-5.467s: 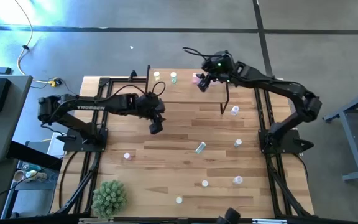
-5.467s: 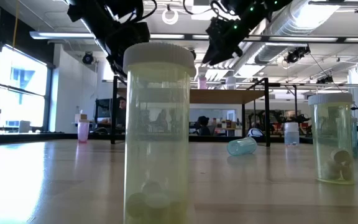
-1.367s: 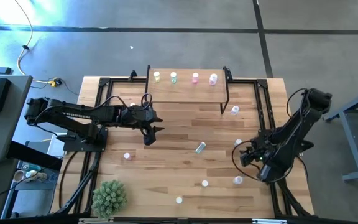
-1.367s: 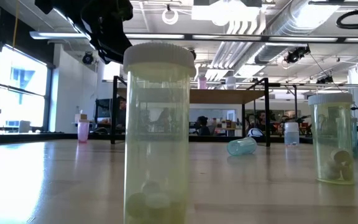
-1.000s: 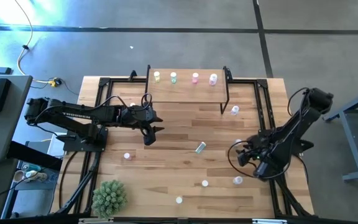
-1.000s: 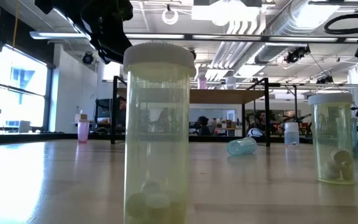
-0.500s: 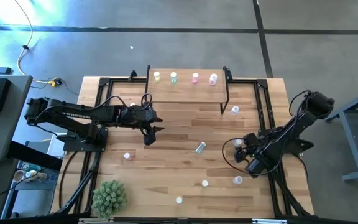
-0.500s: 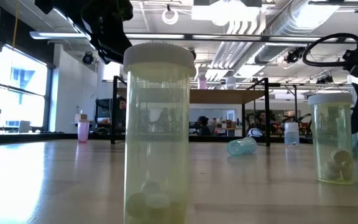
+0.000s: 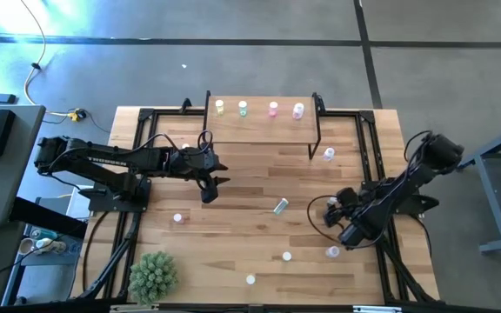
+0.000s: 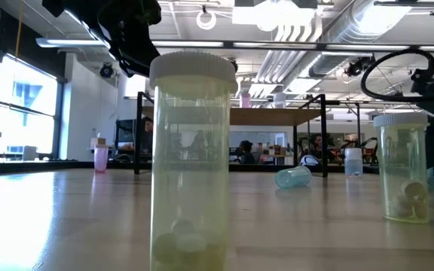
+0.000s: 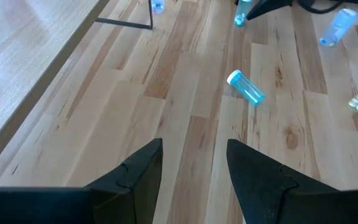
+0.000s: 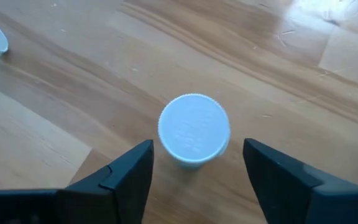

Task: Pick and place medicine bottles onto shelf by color
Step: Put the right blue pill bottle and align it with the other blue pill bottle on the shelf

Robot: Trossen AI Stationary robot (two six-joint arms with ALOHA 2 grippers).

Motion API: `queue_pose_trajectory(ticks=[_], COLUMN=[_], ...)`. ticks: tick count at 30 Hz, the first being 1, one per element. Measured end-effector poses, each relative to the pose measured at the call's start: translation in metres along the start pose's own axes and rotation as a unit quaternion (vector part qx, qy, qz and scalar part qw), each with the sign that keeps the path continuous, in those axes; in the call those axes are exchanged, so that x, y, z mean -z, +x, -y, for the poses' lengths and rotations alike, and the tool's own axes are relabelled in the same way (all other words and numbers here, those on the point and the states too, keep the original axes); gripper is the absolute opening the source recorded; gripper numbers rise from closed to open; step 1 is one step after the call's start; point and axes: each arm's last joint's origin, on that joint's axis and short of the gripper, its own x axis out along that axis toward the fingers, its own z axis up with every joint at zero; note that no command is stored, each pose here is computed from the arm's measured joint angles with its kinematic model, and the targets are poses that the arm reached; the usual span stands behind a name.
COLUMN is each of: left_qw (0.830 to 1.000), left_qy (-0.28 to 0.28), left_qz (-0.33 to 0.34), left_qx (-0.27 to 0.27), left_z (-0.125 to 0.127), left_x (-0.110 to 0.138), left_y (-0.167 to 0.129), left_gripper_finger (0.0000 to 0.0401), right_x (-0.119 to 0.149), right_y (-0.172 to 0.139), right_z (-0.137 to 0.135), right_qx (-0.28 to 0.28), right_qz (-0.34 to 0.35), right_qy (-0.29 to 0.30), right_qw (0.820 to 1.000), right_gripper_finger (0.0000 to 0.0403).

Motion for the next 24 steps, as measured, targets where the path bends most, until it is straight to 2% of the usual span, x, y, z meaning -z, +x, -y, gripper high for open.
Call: queue_pose_trajectory(ticks=[11,24], left_qw=[1.000,1.000], left_qy=[0.000,0.000], left_qz=[0.000,0.000], left_qx=[0.000,0.000], left_z=[0.0000,0.0000], left_x=[0.0000,0.0000], left_y=[0.0000,0.0000], left_gripper_finger=[0.0170,0.0170], right_x=[0.0032,0.0030], right_y=[0.0047,0.0047], right_z=[-0.0014,-0.0015], right_qx=[0.007,0.006], right_qz=[0.022,0.024], right_qy=[-0.011,-0.011], right_qw=[1.000,1.000], right_gripper_finger=[0.0139,0.0101])
